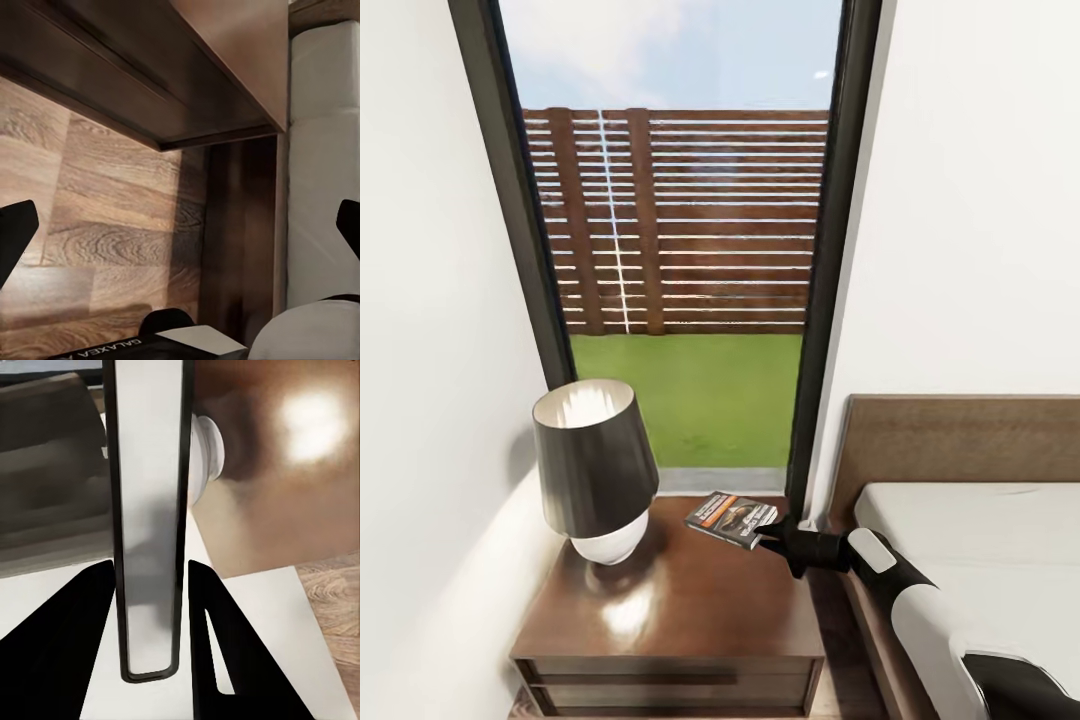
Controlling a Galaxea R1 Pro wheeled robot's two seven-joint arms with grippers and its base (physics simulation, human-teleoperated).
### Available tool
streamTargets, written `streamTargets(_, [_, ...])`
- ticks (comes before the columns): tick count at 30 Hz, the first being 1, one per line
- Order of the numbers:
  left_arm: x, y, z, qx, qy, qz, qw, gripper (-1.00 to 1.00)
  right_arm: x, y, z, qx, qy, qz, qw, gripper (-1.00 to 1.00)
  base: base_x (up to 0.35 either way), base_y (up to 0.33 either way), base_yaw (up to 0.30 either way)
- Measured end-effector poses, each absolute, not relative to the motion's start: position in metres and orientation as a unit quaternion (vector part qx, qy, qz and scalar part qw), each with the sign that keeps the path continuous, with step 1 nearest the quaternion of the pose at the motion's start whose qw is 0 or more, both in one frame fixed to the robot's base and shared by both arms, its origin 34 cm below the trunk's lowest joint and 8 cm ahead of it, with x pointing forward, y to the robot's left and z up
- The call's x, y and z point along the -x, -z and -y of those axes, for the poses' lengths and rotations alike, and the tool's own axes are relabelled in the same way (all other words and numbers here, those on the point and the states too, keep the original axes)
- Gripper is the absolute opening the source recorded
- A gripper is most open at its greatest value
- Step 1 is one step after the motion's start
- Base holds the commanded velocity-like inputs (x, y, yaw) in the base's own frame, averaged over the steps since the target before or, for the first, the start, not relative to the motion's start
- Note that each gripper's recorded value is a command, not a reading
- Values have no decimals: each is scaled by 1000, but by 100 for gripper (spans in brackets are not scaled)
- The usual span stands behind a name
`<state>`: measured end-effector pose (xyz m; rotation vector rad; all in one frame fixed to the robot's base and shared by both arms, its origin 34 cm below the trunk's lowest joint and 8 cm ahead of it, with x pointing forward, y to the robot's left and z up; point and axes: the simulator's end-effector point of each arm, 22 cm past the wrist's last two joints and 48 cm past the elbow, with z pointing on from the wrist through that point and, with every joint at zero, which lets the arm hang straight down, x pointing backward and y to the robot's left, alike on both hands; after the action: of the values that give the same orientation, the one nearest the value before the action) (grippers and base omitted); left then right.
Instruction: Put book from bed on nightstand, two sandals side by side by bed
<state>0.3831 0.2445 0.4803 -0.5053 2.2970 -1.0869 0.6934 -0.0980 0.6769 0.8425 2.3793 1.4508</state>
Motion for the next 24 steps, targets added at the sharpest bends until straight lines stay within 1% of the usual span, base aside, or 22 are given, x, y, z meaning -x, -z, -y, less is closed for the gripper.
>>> streamTargets(13, [-383,-480,-245,188,404,-853,271,100,-692,-676,98,-285,-493,-814,114,-100,105,80,0])
streamTargets(24, [-383,-480,-244,187,404,-853,272,100,-682,-663,97,-290,-485,-819,98,-100,22,14,0])
